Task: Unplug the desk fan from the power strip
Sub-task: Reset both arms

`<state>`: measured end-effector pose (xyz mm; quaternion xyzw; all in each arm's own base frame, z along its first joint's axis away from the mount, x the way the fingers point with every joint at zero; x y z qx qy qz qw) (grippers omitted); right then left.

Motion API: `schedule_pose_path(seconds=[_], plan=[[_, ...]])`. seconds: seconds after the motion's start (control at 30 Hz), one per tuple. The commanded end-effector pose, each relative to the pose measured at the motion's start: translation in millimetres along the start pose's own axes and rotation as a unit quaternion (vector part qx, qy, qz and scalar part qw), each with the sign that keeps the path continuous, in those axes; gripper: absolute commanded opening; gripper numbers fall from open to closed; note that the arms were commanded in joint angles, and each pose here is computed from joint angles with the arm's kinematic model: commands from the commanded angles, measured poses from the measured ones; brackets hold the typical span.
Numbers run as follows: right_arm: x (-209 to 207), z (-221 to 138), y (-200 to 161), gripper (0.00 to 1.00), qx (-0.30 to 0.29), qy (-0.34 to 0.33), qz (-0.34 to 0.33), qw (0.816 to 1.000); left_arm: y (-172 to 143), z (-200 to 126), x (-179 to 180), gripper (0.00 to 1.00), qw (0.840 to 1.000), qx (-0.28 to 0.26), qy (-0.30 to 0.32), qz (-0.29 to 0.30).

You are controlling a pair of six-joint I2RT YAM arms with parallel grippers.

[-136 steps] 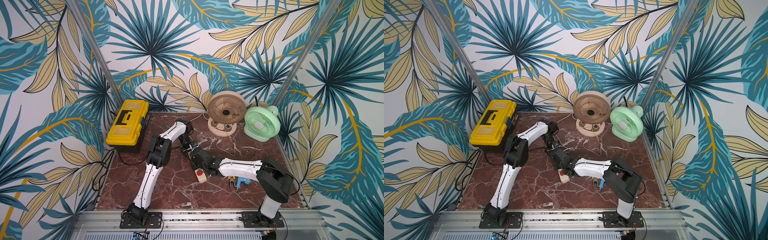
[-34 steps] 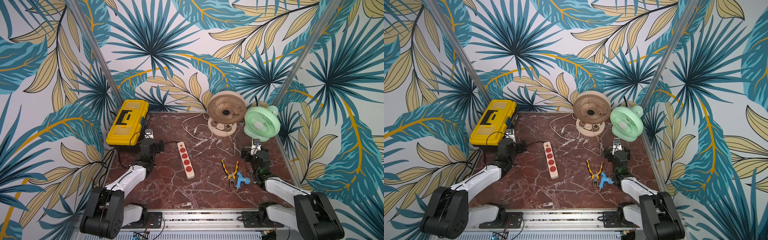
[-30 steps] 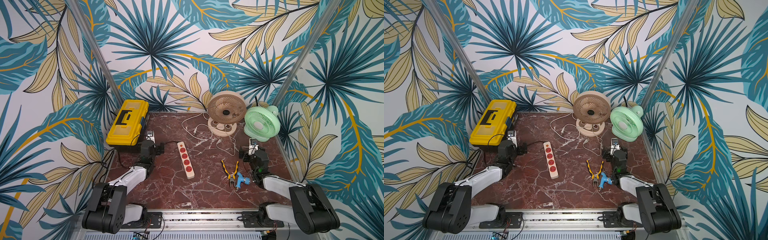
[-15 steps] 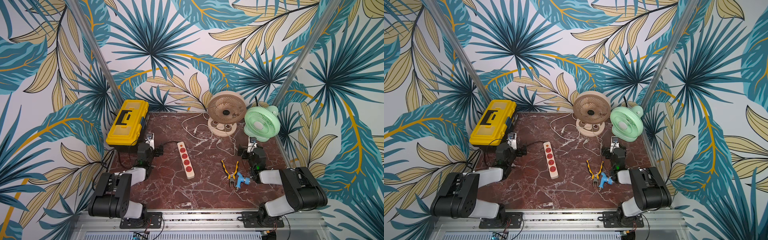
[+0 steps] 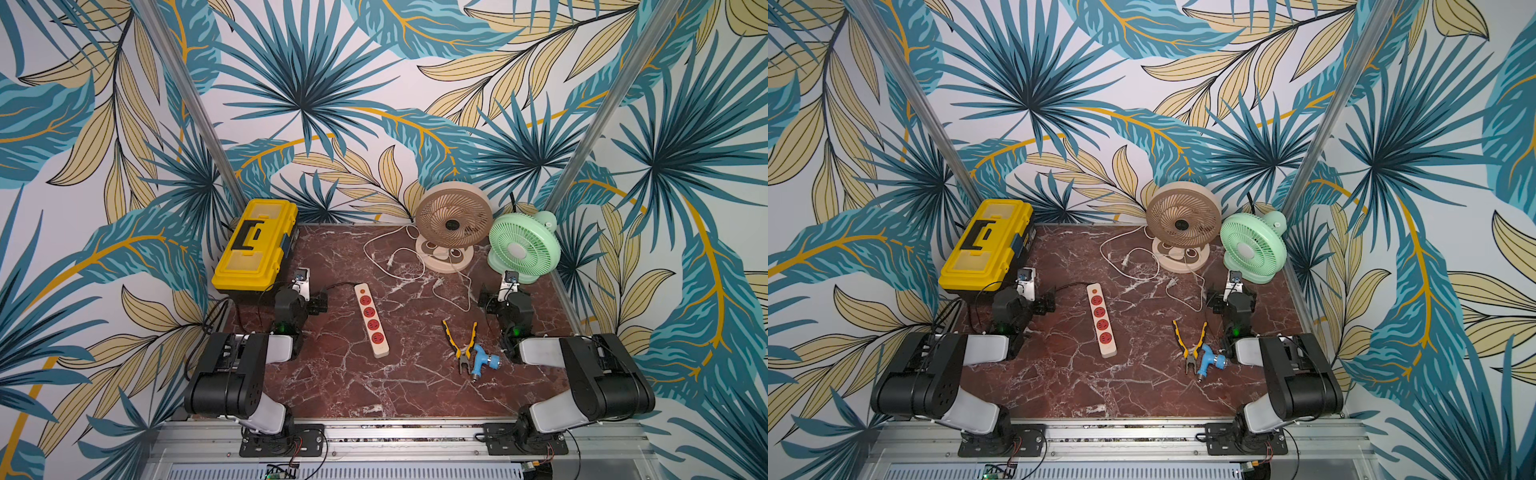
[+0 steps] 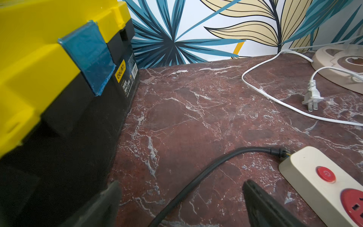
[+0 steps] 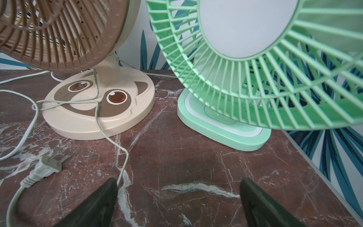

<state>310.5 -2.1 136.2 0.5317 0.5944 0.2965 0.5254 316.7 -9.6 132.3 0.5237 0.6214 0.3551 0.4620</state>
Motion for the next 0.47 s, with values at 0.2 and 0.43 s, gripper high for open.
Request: schedule_pose_path(seconds=[0.2, 0.43], plan=[[-1.4, 3.1, 0.8, 1.0, 0.01, -0.007, 0.005, 1.0, 6.7, 0.0, -4.7, 1.0, 1.0, -0.014, 0.001, 0.013], [-1.5, 1.5, 0.7, 1.0, 0.007, -0.006, 0.007, 1.0, 6.8, -0.5, -2.4, 1.0, 1.0, -0.016, 0.008, 0.007]])
Point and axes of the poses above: each gripper's point midway between its finger pads, its own z axis out along the fingers, its own x axis along the line the jaws close on, y = z × x, the point moved 9 cm from there along -z, back along the fingers, and after that the axes turned 15 degrees about -z, right-handed, at the moved point
